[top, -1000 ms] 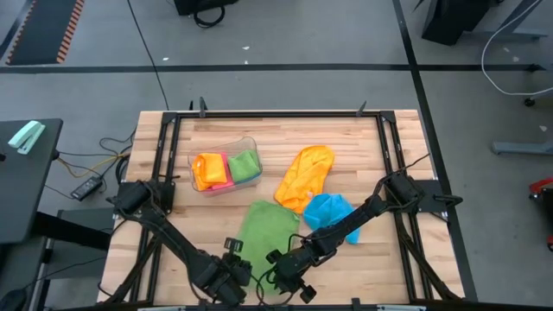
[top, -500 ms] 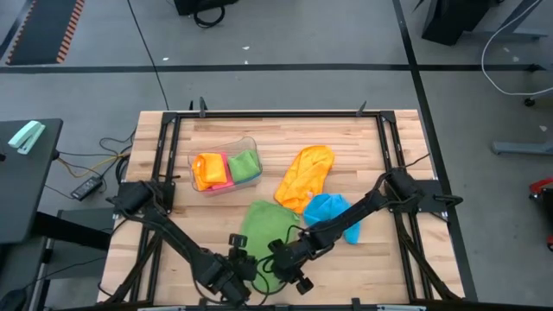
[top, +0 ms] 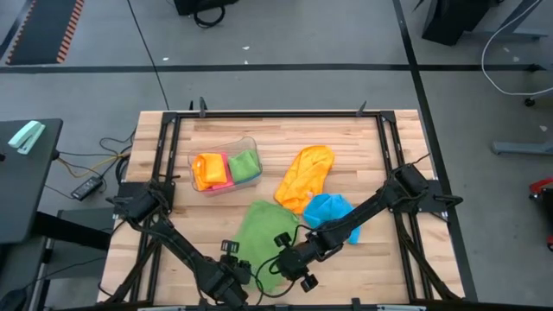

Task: Fold microfiber towels
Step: Fold the green microfiber towel

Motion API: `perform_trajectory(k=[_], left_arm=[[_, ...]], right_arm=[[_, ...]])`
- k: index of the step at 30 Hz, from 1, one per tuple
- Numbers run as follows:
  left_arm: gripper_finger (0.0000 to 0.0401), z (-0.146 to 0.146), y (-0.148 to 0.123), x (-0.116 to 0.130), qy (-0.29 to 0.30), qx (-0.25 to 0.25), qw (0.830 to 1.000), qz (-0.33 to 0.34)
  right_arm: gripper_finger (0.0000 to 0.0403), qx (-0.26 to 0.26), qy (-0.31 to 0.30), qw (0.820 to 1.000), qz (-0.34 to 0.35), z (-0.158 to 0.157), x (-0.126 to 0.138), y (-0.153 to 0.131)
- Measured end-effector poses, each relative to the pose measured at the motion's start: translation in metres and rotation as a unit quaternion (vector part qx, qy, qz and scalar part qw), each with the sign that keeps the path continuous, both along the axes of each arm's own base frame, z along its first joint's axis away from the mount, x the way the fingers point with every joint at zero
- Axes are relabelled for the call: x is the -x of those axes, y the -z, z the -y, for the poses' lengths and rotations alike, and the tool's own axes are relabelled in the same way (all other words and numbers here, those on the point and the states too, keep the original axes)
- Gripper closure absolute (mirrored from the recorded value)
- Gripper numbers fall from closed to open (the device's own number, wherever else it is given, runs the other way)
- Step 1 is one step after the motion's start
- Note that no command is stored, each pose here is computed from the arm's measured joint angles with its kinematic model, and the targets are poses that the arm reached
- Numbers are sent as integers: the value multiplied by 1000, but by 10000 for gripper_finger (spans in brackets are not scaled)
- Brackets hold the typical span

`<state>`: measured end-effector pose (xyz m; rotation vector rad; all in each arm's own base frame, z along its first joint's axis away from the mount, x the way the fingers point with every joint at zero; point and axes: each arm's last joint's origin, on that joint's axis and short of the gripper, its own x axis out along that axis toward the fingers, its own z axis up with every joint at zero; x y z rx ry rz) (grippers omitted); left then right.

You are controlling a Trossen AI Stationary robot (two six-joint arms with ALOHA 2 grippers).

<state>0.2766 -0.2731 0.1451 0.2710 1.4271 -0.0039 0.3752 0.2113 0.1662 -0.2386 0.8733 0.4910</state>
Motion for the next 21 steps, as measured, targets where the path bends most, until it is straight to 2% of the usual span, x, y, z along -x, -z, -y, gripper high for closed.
perform_trajectory(k=[13,17,21], left_arm=[[316,9,-17,-6,27,32,999,29],[294,14,-18,-11,49,43,996,60],[255,19,-19,-13,59,45,993,94]], right_arm=[[270,9,5,1000,0,4,-1,1],[270,12,6,1000,1,4,-2,1],[270,10,8,1000,0,4,-1,1]])
